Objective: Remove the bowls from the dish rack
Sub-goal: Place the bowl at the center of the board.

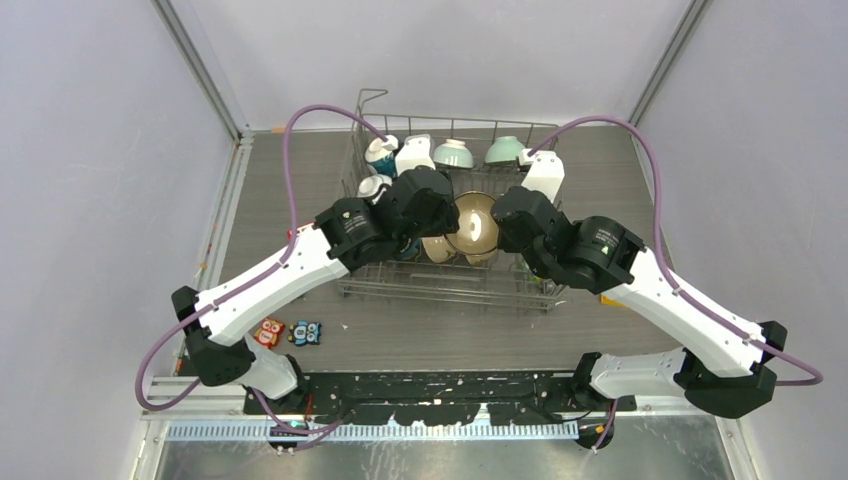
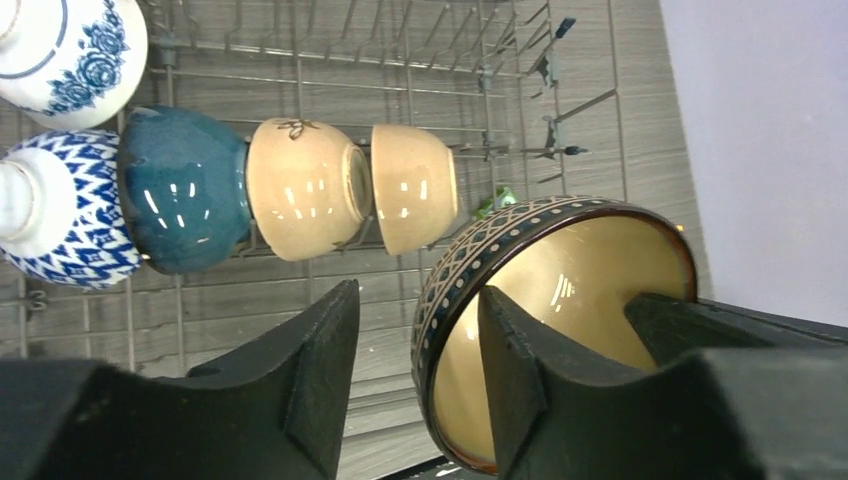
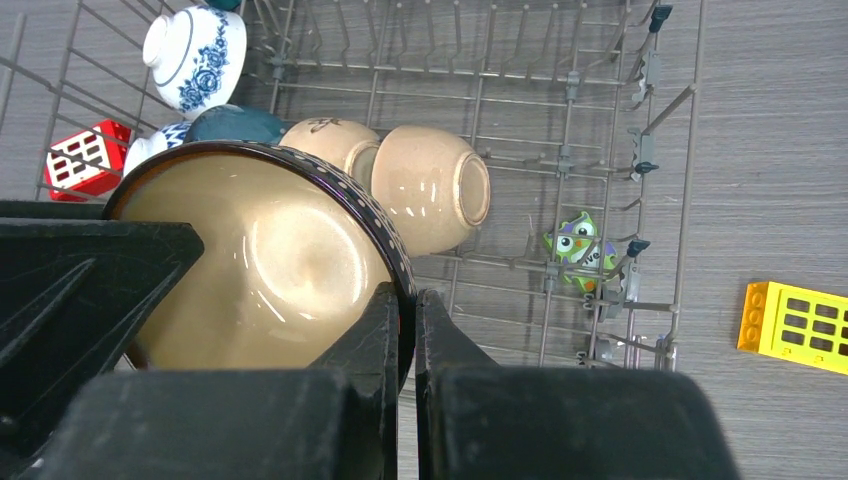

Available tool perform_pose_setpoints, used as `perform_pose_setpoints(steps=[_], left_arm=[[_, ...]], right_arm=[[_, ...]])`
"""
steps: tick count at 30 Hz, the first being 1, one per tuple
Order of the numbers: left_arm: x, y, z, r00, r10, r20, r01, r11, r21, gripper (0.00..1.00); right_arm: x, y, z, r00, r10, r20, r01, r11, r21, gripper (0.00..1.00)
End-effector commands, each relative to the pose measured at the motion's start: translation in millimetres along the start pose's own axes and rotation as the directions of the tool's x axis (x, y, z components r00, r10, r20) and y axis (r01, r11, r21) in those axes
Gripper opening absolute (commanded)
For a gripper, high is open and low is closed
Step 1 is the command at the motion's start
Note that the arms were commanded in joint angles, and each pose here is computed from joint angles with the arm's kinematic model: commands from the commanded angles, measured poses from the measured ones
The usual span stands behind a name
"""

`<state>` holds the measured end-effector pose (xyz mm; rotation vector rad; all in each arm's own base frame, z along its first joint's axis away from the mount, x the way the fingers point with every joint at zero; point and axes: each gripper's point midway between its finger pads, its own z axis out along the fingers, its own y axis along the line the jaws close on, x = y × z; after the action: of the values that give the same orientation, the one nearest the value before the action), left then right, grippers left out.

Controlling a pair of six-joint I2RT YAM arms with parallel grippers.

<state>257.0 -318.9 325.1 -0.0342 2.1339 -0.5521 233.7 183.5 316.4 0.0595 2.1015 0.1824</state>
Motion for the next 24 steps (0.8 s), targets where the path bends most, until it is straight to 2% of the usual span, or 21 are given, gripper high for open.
perform_pose_setpoints(steps=[1,4,11,13,18,24], left_arm=[[-10.5,4.9,-2.4,0.999,0.027,0.024,-0.026,0.999,-0.037,0.41],[-10.0,3.8,-1.2,0.999,0.031,0.02,-0.03,0.999,-0.036,0.31],[-8.4,5.5,-0.8,0.999,0.041,0.014,-0.04,0.998,-0.043,0.29],[-8.0,5.9,-1.6,0.999,0.043,0.012,-0.042,0.998,-0.041,0.31],[-5.1,8.2,-4.5,0.998,0.062,-0.003,-0.062,0.997,-0.038,0.44],[-0.1,12.8,-6.8,0.997,0.069,-0.02,-0.07,0.997,-0.042,0.42]], right_arm=[[-29.5,10.3,-4.4,0.987,0.127,0.095,-0.124,0.992,-0.039,0.01],[-28.9,11.1,-3.6,0.988,0.126,0.092,-0.123,0.992,-0.039,0.01],[-26.9,14.7,-0.8,0.989,0.126,0.083,-0.123,0.992,-0.042,0.01],[-26.6,15.8,-0.3,0.988,0.128,0.081,-0.125,0.991,-0.044,0.01],[-27.4,14.4,0.2,0.988,0.125,0.086,-0.122,0.992,-0.038,0.01],[-25.3,12.8,2.1,0.989,0.123,0.083,-0.121,0.992,-0.03,0.01]])
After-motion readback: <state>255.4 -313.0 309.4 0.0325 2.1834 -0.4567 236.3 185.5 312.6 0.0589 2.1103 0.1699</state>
